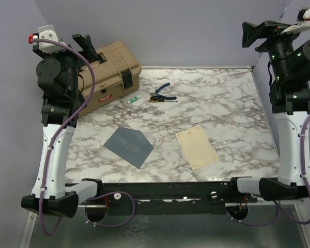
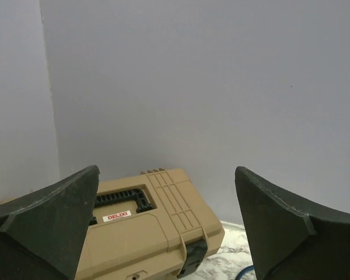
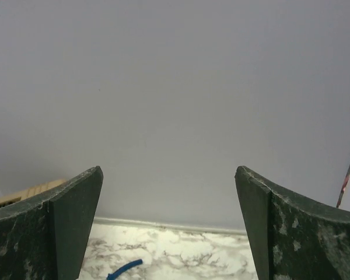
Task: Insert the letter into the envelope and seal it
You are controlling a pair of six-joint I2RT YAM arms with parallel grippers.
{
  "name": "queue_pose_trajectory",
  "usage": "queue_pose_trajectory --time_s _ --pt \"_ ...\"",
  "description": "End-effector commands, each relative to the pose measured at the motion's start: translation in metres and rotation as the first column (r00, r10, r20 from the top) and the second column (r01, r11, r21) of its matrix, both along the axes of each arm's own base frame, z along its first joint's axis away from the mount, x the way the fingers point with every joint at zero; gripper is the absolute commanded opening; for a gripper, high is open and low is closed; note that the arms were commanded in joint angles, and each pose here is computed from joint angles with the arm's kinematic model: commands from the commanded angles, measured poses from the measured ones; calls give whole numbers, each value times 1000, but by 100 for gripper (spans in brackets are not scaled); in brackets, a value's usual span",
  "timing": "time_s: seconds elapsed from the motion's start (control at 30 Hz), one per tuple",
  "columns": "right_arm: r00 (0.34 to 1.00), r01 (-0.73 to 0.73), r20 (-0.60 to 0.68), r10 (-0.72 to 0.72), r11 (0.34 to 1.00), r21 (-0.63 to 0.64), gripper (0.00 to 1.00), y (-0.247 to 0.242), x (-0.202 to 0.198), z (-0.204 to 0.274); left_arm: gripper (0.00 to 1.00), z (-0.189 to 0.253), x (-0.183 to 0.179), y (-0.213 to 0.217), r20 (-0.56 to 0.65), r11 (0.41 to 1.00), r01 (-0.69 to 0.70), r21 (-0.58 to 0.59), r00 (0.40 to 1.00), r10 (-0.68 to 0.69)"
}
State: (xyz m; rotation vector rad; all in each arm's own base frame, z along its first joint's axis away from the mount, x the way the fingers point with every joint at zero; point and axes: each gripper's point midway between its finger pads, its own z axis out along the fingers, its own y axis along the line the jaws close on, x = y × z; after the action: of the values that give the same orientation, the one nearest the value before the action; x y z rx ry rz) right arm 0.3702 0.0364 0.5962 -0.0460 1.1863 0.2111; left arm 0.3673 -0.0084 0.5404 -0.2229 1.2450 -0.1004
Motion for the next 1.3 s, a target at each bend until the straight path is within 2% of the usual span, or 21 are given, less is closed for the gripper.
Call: queue_pose_trajectory --time_s 0.0,0.13,0.3,0.5,0.67,0.83,0.97,1.13,1.27 --pt "993 32 -114 -26 998 50 100 -7 17 -28 99 -3 0 -11 1 998 68 -4 998 -68" --pt "980 32 -197 -15 996 83 100 -5 32 -52 99 -21 7 -35 -44 979 190 76 981 -187" --pt "953 2 -301 38 991 131 100 3 46 -91 99 -53 14 -70 -132 914 378 148 924 -360" --pt "881 -25 -458 119 978 206 100 16 60 -154 99 -90 24 -99 -236 849 506 151 853 -466" --pt "793 -14 -571 210 944 328 99 29 65 -210 99 -132 35 -144 -361 789 602 127 768 -528" --pt "731 -12 -617 291 910 415 97 41 62 -251 99 -199 40 -198 -520 749 620 233 730 -443" --pt "678 30 -670 302 900 436 92 43 63 -278 99 -259 46 -216 -641 732 627 267 683 -350" --pt "575 87 -753 321 891 446 87 46 57 -323 99 -311 52 -221 -723 761 618 199 616 -312" --pt "460 123 -820 342 889 440 83 50 47 -364 99 -340 61 -214 -762 805 563 190 601 -240"
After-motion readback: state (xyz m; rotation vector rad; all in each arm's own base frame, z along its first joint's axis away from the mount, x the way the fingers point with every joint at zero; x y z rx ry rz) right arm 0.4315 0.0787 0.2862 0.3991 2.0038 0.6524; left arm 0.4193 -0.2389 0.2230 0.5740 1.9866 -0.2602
